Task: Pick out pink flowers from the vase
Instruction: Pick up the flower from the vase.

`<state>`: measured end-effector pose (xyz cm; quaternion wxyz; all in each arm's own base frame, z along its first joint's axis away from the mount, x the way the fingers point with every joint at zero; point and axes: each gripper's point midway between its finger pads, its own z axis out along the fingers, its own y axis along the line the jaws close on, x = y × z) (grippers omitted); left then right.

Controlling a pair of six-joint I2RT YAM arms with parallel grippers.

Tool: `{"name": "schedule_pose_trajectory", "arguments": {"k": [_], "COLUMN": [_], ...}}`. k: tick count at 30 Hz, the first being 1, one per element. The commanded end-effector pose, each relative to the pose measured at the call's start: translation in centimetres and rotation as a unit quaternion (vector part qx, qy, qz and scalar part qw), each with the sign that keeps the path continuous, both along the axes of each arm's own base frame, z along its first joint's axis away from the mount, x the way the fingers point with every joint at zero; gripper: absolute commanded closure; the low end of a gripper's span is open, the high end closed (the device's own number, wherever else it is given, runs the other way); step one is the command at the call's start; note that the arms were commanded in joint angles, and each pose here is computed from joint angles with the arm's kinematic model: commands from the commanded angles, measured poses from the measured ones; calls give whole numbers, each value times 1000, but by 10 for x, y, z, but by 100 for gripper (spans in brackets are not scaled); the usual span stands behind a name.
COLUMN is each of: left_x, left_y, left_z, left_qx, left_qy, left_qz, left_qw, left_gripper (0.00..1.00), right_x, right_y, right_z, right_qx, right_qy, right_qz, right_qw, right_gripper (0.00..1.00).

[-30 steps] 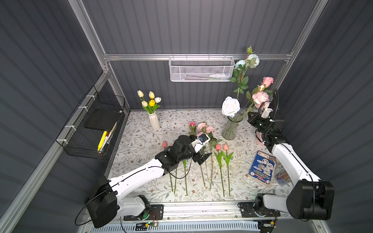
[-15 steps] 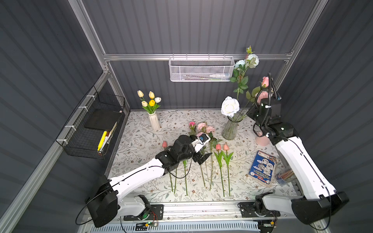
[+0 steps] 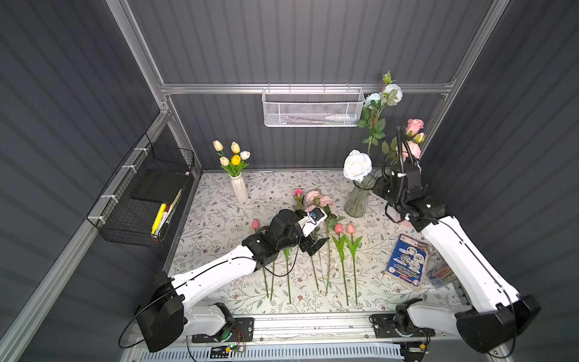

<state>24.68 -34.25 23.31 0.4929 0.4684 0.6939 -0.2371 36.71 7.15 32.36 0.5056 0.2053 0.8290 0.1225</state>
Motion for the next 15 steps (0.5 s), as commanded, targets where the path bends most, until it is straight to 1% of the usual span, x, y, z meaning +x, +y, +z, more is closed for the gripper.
{"name": "schedule_pose_trajectory", "arguments": {"k": [1,4,9,12,14,15], "left_x": [-1,-2,-2,-3,-3,-4], "left_y": [-6,-6,-6,-7,-6,-6], "left_z": [10,10,10,11,11,12], "left_qx": [-7,-7,-8,-9,-9,-10], "left_qy": [-7,-7,-6,-7,-8,-9], "left_qz": [-11,-11,-13,-15,-16,-17], "left_qw": [1000,1000,1000,1000,1000,1000], "left_gripper": [1,1,1,1,1,1], "right_x": [8,9,25,35,42,45], "right_y": [23,13,-3,-9,-12,-12], "right_z": [17,2,-19,-30,-34,-34], "right_qx": [-5,-21,0,13,9,3], "right_qy": [-82,-94,-118,-114,-116,-119], "right_qz": [98,82,64,57,55,57], "right_qw": [992,992,991,992,992,991], "right_gripper": [55,52,49,43,35,32]}}
